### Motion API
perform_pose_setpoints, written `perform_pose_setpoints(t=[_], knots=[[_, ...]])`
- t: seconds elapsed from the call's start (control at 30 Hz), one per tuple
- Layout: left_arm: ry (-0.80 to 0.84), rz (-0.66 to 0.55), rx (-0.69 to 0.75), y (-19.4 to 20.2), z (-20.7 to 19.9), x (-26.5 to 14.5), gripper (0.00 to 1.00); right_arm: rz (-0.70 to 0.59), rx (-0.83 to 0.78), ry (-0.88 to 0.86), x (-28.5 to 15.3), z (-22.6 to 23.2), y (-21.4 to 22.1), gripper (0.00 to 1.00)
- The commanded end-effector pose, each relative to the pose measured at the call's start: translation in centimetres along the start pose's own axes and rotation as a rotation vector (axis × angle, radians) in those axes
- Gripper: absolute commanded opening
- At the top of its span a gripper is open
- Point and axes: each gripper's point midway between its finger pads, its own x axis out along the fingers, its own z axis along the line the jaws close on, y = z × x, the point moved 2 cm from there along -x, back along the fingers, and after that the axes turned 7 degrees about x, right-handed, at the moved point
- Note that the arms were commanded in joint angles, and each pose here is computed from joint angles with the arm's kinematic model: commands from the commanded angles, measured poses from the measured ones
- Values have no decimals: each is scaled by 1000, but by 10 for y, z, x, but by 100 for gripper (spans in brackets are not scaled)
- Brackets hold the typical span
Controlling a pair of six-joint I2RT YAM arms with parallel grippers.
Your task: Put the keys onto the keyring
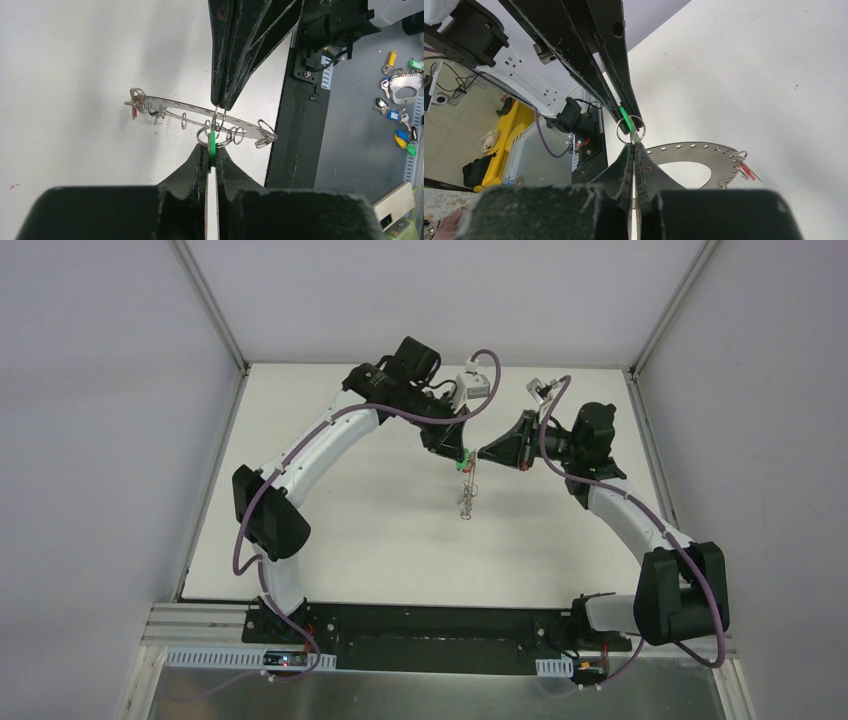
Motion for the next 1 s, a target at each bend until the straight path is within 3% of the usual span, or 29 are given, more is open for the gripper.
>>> perform_pose_setpoints(t=[0.0,0.97], knots=[[-3,1,-2,-5,-3,-6,0,-6,-62,-22,-1,3,-6,0],[-67,0,2,-15,0,-18,0,-14,-54,4,-4,-6,-8,0]])
